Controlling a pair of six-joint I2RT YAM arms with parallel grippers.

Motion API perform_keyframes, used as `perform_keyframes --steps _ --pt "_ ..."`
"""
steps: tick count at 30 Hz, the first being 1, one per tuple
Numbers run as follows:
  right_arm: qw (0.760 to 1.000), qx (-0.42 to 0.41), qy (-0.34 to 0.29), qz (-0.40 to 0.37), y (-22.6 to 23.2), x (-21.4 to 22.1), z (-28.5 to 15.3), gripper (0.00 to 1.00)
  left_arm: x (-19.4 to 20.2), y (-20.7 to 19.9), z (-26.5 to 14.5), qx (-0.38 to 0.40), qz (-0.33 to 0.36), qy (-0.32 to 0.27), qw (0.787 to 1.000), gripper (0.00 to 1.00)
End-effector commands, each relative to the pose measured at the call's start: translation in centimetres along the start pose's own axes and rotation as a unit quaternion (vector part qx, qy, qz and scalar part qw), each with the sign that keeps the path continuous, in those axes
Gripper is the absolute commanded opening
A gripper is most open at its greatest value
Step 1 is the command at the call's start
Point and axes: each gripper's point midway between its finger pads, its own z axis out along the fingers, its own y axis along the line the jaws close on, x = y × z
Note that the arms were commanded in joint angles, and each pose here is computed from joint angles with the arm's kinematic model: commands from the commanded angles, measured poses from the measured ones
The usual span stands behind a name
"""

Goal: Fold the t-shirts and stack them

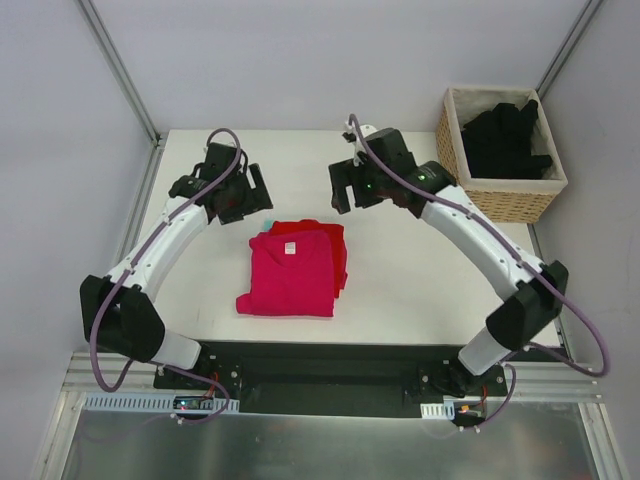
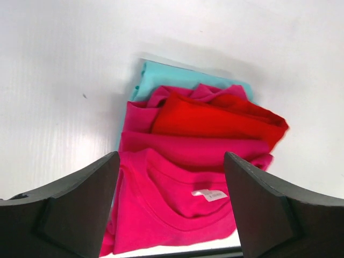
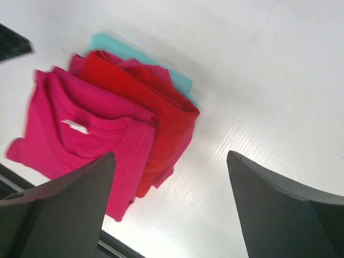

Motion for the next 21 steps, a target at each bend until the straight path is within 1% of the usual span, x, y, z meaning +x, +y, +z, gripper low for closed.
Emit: perform_keyframes --steps 1,2,3,4,6,7,9,10,11,13,16,21 --pt "0.999 -0.012 0.014 0.042 0.4 2.5 -2.0 0.86 1.2 -0.6 -1.5 0.042 0.005 0.019 0.999 0.77" --pt "0.998 -0.021 0.029 0.059 0.9 3.7 -1.6 0.84 2.0 -0.4 -1.5 0.045 -0.003 0.028 0.999 0.77" --pt "0.996 -0.026 0.039 0.070 1.0 4.7 -1.3 0.82 2.9 0.2 -1.2 0.040 -0.006 0.037 0.999 0.74" --pt "0.995 -0.026 0.062 0.080 0.8 7.2 -0.8 0.75 4.5 1.2 -0.6 0.028 -0.008 0.054 0.998 0.73" --pt "0.992 -0.050 0.059 0.099 1.6 8.0 -0.4 0.70 5.7 1.8 -0.6 0.031 -0.007 0.060 0.998 0.70" --pt "0.991 -0.057 0.065 0.105 1.8 8.9 -0.3 0.66 7.1 2.7 -0.2 0.024 -0.009 0.074 0.997 0.67" --pt "0.986 -0.073 0.091 0.116 2.4 10.9 0.5 0.64 7.9 3.1 -0.2 0.028 -0.008 0.077 0.997 0.66" --pt "0.985 -0.079 0.098 0.117 2.6 11.4 0.7 0.61 9.1 3.7 0.1 0.024 -0.011 0.088 0.996 0.66" --pt "0.982 -0.091 0.110 0.121 3.0 12.2 1.1 0.59 9.4 3.7 0.0 0.030 -0.012 0.087 0.996 0.66" --pt "0.979 -0.105 0.118 0.126 3.6 12.7 1.5 0.57 10.4 4.0 0.4 0.038 -0.015 0.091 0.995 0.68" --pt "0.976 -0.124 0.124 0.130 4.4 13.2 2.2 0.57 11.2 3.9 0.5 0.058 -0.018 0.090 0.994 0.70" --pt "0.972 -0.141 0.137 0.127 6.0 14.1 3.1 0.56 12.9 4.5 1.0 0.065 -0.018 0.104 0.992 0.70"
